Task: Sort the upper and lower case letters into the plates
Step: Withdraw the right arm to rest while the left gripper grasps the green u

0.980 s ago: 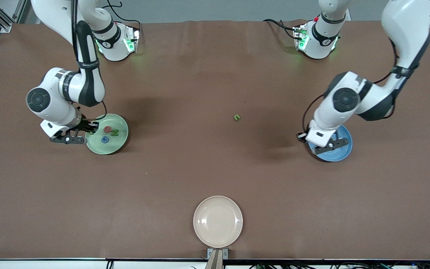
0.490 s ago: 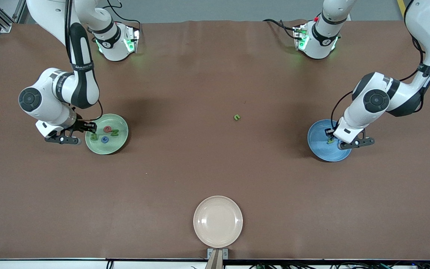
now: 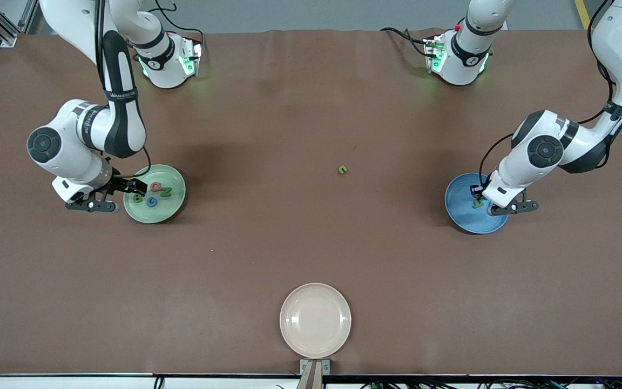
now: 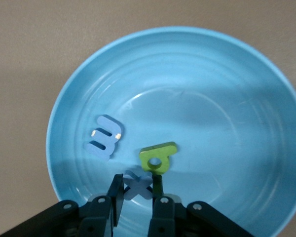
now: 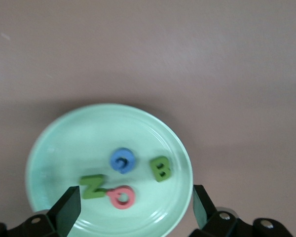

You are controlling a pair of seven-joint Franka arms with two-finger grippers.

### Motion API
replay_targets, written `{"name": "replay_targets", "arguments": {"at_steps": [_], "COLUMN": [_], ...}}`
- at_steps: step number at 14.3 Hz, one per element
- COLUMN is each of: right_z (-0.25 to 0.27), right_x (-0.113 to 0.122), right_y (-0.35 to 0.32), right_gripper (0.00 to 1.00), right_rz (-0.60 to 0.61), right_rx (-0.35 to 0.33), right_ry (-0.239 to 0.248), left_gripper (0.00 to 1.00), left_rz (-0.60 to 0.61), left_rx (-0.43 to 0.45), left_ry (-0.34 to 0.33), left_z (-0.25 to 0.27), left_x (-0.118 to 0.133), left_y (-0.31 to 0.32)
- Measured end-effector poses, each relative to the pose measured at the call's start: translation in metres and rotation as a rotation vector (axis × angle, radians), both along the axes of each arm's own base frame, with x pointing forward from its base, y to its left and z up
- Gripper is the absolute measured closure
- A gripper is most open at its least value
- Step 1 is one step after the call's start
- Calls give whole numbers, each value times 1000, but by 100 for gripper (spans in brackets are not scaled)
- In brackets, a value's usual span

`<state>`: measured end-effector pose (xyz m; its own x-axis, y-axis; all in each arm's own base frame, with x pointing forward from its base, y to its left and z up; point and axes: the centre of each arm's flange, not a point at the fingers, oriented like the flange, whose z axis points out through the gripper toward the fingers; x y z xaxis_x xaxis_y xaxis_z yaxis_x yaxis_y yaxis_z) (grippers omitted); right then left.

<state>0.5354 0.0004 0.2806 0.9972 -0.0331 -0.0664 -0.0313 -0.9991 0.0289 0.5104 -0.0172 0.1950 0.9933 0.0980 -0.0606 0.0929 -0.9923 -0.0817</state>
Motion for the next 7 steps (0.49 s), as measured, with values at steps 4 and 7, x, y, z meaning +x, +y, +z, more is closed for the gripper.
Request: {"name": "replay_targets", "arguments": {"at_steps": [4, 7], "right_z": [89, 159], "right_x": [47, 66], "right_y": [-5, -26], "right_gripper": [0, 0], "right_rz": [36, 29], "right_rx": [39, 54], "right_ry": [62, 77], "left_gripper": [73, 67], "left_rz": [-2, -3], "left_rx": [-1, 1], "left_ry": [2, 1], "left_z": [-1, -1], "left_x": [0, 0], "left_y": [1, 2]}}
